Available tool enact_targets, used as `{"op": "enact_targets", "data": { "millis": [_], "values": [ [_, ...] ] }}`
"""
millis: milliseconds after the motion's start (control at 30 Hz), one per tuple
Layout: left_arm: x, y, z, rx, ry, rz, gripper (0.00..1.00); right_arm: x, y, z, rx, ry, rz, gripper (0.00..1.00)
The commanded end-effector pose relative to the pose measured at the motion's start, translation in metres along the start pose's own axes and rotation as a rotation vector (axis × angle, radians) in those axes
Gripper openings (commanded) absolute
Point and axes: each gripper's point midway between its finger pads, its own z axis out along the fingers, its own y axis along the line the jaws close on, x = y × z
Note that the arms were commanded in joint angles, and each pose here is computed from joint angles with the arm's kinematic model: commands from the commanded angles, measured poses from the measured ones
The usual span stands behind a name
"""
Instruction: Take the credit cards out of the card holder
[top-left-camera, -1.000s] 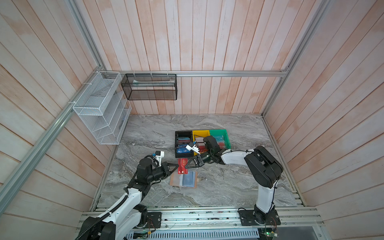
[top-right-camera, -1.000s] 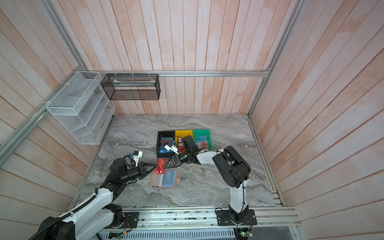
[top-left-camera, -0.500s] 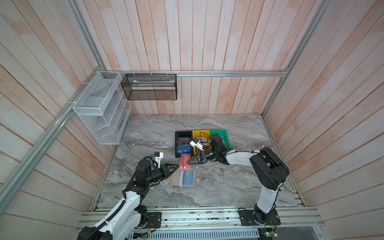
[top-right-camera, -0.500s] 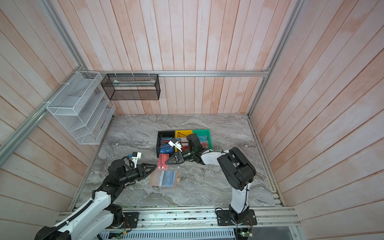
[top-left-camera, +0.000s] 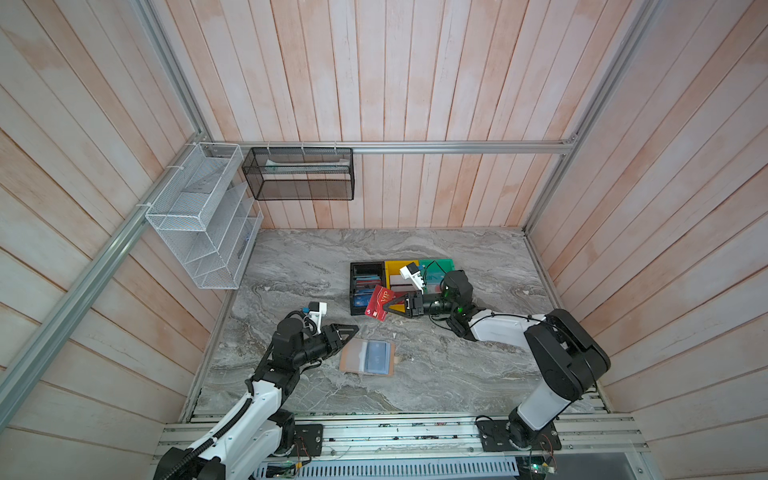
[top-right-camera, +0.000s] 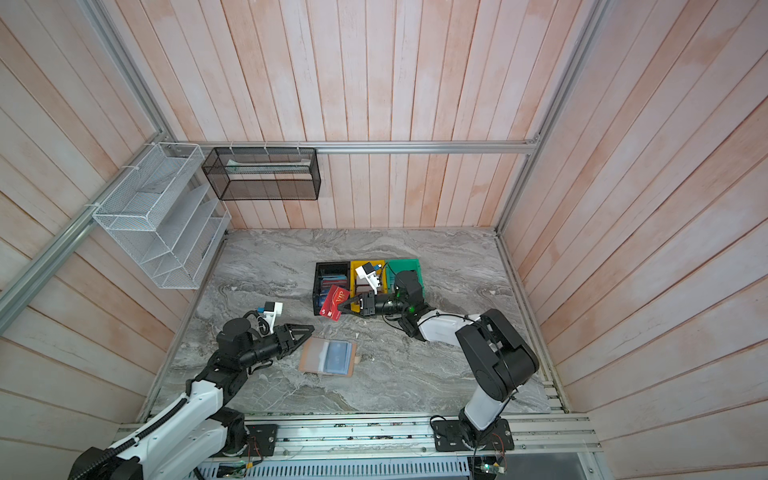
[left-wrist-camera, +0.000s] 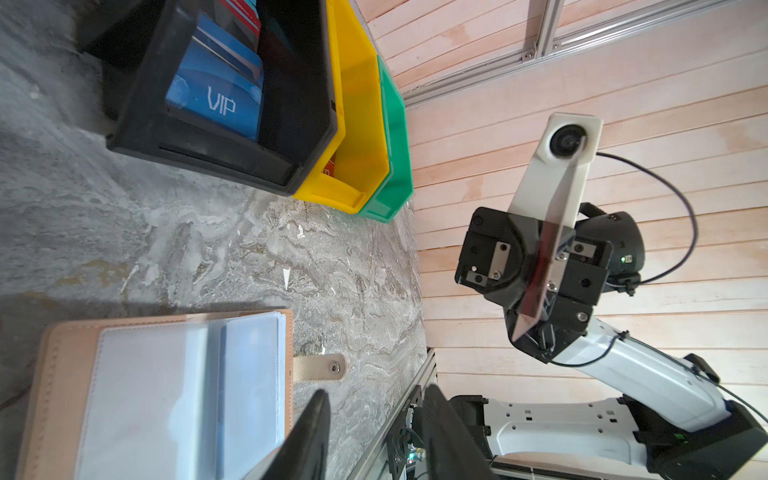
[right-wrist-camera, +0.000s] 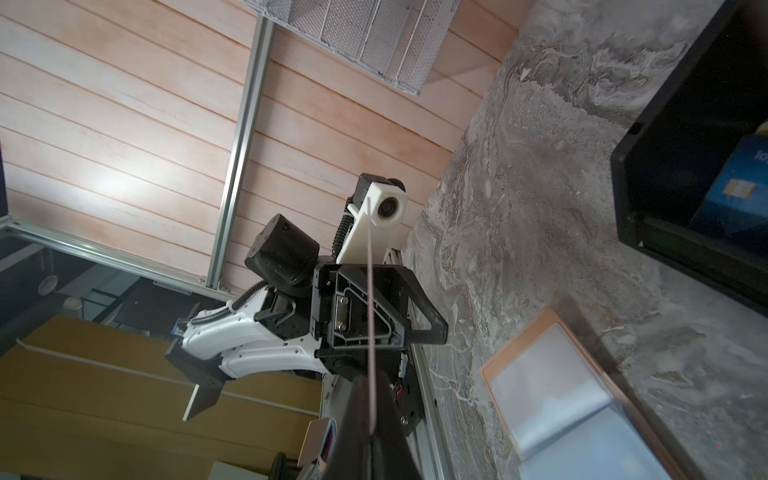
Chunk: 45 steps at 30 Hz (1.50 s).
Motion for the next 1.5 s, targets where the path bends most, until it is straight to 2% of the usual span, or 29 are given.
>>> {"op": "enact_targets", "data": {
  "millis": [0,200,467,833,933,1133,1367,1467],
  "values": [
    [-0.018,-0.025,0.002,0.058,-0.074,0.067,0.40,-0.014,0.005,-0.005,-0.011,-0.106,0.027,0.00],
    [-0.031,-0.050,0.006,0.120,-0.141,0.127,0.41,-0.010,-0.001,-0.006,-0.021,-0.118,0.066,0.00],
    [-0.035,-0.066,0.022,0.156,-0.153,0.166,0.43,-0.005,-0.006,0.004,-0.030,-0.117,0.088,0.00],
    [-0.031,-0.065,0.038,0.148,-0.146,0.172,0.42,-0.005,-0.011,0.017,-0.048,-0.100,0.104,0.00],
    [-0.032,-0.063,0.039,0.133,-0.148,0.174,0.34,-0.002,-0.010,0.021,-0.056,-0.086,0.101,0.00],
    [-0.031,-0.059,0.039,0.122,-0.146,0.171,0.01,0.000,-0.007,0.021,-0.061,-0.083,0.096,0.00],
    [-0.031,-0.059,0.037,0.094,-0.129,0.200,0.00,0.009,-0.008,0.018,-0.052,-0.019,0.092,0.00],
    [-0.034,-0.065,0.030,0.094,-0.105,0.218,0.00,0.012,-0.018,0.005,-0.001,0.016,0.096,0.06]
  ]
}}
